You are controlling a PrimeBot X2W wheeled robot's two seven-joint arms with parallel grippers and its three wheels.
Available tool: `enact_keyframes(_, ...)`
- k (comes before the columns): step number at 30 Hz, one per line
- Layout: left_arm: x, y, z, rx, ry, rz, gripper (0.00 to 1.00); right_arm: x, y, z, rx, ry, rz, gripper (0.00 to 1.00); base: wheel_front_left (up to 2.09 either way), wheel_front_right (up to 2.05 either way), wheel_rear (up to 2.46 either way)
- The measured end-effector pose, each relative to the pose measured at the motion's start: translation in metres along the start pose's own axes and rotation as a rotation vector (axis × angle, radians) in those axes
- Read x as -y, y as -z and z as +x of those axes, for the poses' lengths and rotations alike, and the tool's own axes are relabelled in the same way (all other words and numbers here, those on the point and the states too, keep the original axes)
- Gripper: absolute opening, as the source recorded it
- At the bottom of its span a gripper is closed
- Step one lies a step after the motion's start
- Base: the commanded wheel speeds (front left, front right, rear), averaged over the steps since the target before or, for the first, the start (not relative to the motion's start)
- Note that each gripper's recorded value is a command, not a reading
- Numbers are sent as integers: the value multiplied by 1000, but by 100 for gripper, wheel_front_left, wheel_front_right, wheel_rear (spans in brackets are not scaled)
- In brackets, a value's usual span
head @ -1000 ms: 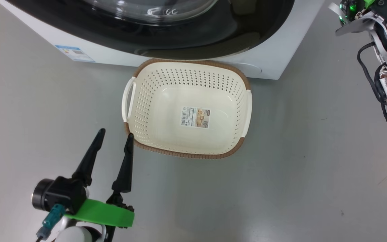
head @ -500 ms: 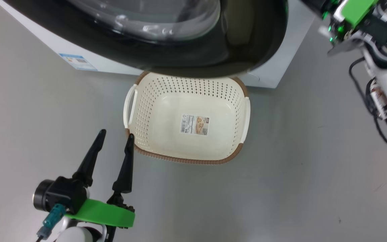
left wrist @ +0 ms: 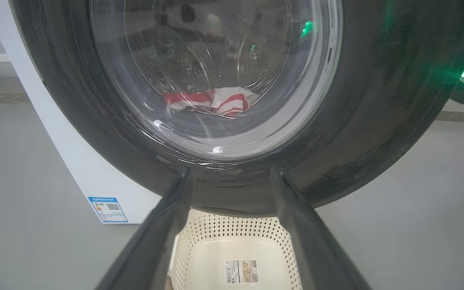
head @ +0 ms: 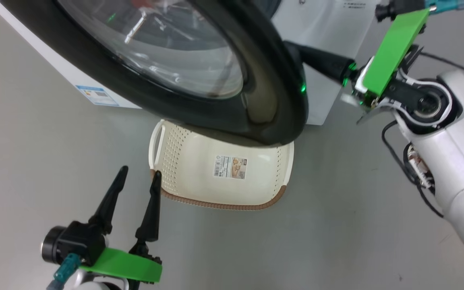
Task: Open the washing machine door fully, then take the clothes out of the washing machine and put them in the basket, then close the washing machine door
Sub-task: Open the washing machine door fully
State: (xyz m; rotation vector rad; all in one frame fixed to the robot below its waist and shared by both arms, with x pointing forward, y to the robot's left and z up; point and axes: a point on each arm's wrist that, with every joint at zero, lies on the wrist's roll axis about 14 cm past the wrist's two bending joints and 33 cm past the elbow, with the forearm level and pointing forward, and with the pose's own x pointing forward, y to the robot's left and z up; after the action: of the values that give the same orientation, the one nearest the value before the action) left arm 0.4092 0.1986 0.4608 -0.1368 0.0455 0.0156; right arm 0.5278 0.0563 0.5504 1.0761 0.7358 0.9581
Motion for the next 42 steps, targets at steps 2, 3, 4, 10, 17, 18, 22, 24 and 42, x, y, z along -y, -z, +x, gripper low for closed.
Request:
enact_keyframes(2, 0, 0, -2, 0, -1, -1, 100, -2, 8, -1, -18, -7, 0, 0, 0, 0, 0)
enact_keyframes(3, 0, -1, -3, 1, -1, -2, 100, -3, 13, -1, -31, -10, 0, 0, 0, 0, 0)
enact_keyframes(4, 1, -1, -4, 2, -1, -2, 100, -5, 17, -1, -42, -14, 0, 0, 0, 0, 0)
enact_keyframes(10, 2, -6, -5, 15, 1, -3, 100, -9, 37, -1, -85, -31, 10, 0, 0, 0, 0)
enact_keyframes(17, 2, -10, -6, 26, 0, -2, 100, -9, 34, -5, -48, -17, -5, 1, 0, 0, 0)
enact_keyframes(18, 2, -10, -6, 28, 1, -3, 100, -9, 32, -6, -36, -15, -6, 8, 0, 0, 0)
enact_keyframes(22, 3, -13, -7, 35, 4, -3, 100, -6, 25, -11, 11, -3, 0, 38, 0, 0, 0)
enact_keyframes(24, 4, -14, -7, 39, 4, -4, 100, -4, 22, -14, 37, 3, 3, 51, 0, 0, 0)
enact_keyframes(42, 4, -16, -24, 45, 0, -14, 100, 48, 36, -93, 273, 166, 119, 100, 0, 0, 0)
